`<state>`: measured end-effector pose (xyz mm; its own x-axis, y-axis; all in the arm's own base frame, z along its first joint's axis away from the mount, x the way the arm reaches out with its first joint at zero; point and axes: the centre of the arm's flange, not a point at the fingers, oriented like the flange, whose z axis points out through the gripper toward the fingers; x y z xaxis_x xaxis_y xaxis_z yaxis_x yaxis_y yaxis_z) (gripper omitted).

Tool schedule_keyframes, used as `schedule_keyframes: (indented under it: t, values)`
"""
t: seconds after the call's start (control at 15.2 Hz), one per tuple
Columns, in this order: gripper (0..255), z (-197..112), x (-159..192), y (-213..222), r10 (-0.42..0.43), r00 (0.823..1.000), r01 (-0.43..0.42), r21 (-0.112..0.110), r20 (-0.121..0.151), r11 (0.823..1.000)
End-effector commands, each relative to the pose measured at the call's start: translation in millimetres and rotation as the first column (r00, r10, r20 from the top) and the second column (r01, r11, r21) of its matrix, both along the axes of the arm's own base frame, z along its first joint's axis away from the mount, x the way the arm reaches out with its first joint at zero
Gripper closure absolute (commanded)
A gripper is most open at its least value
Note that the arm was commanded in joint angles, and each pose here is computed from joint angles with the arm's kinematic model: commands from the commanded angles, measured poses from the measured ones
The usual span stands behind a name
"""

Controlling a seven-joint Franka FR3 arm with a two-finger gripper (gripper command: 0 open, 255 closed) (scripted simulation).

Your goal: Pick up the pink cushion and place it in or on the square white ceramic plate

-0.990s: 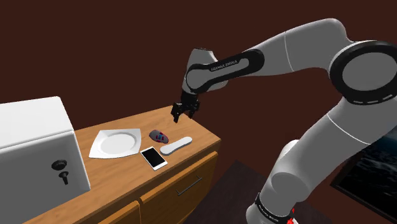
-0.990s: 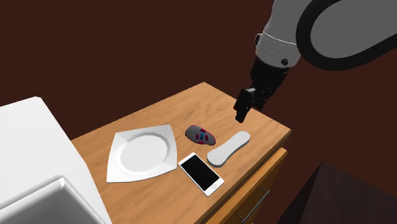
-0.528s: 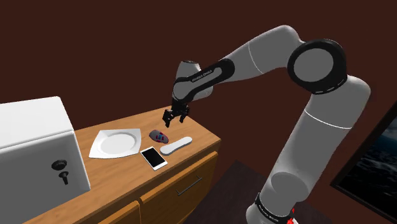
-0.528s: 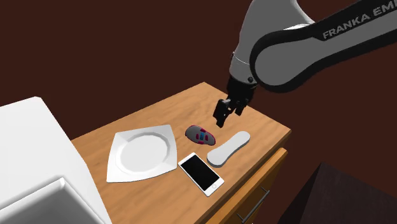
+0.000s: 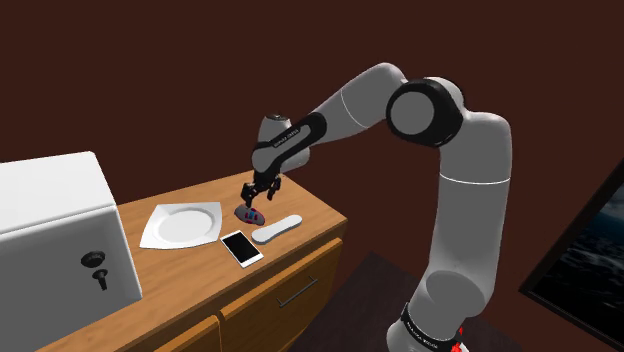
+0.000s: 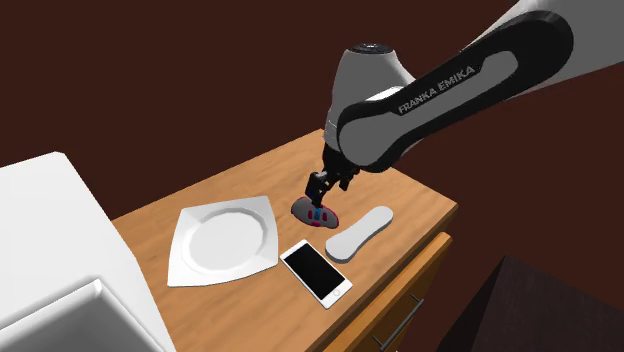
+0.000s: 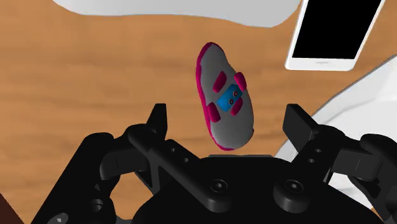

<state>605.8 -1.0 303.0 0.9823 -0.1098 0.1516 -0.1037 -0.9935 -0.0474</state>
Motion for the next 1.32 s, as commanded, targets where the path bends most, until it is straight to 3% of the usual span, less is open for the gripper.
schedule_keyframes:
  t: [0.0,0.2,0.66,1.19,1.25]
  values:
    - [0,-19.2,19.4,-0.4,0.003,1.0,-0.003,-0.004,0.001,1.0]
    - [0,-43.9,45.1,-2.1,0.006,1.0,-0.006,-0.009,0.003,1.0]
    - [0,-80.4,51.0,-1.3,0.006,1.0,-0.006,-0.009,0.003,1.0]
    - [0,-83.4,51.5,-1.2,0.006,1.0,-0.006,-0.009,0.003,1.0]
    - [255,-83.4,51.5,-1.2,0.006,1.0,-0.006,-0.009,0.003,1.0]
